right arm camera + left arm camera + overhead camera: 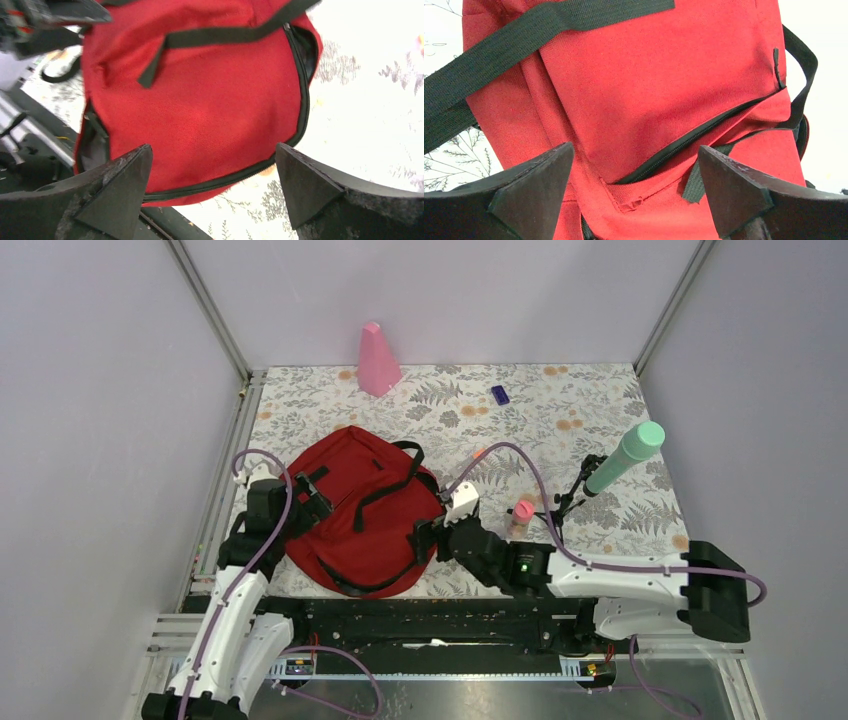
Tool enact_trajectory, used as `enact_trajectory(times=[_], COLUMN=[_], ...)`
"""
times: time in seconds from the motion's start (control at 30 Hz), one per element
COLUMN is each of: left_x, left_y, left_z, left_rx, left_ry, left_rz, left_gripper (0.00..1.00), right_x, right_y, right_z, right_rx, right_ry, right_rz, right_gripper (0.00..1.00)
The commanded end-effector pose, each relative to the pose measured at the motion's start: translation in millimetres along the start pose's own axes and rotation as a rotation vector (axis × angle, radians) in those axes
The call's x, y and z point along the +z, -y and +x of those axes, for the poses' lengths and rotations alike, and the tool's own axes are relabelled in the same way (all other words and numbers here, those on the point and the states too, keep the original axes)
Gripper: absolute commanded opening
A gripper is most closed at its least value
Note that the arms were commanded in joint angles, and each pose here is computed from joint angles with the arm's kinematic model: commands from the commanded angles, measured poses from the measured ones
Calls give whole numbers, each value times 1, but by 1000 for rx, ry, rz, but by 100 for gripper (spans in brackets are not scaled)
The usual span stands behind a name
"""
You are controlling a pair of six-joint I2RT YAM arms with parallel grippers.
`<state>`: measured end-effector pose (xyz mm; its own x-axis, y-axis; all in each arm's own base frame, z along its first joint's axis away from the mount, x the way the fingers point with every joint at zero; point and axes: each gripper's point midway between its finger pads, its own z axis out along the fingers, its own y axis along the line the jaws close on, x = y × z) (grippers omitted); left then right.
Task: Pack the student bag
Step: Place the book in the student bag, then zip the student bag at the center of the board.
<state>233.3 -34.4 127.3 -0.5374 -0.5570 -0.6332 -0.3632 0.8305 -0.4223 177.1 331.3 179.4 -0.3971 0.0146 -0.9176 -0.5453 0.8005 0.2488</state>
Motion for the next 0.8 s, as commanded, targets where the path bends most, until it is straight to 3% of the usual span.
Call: enact_trajectory(times=[0.0,0.2,0.37,0.47,0.7,0.77], left_x=[2,4,4,5,2,2], left_y=[6,1,0,-2,-7,-8], left_z=[-19,-18,-20,-20,-24,-23], left_rx=[-70,-70,-74,-72,-66,-61], left_ry=[94,102,119,123,150,147], left_rz=[26,16,20,11,-2,-8], left_gripper=[99,99,99,99,99,99], right_x=[18,42,60,69,89,95], right_y=[23,19,5,4,20,33], right_z=[20,41,52,54,45,36], right_rx=[107,232,259,268,287,280], right_ry=[-101,-229,-301,-321,-308,-281], right_rz=[131,63,-8,-15,27,60], right_gripper=[100,98,88,67,4,0])
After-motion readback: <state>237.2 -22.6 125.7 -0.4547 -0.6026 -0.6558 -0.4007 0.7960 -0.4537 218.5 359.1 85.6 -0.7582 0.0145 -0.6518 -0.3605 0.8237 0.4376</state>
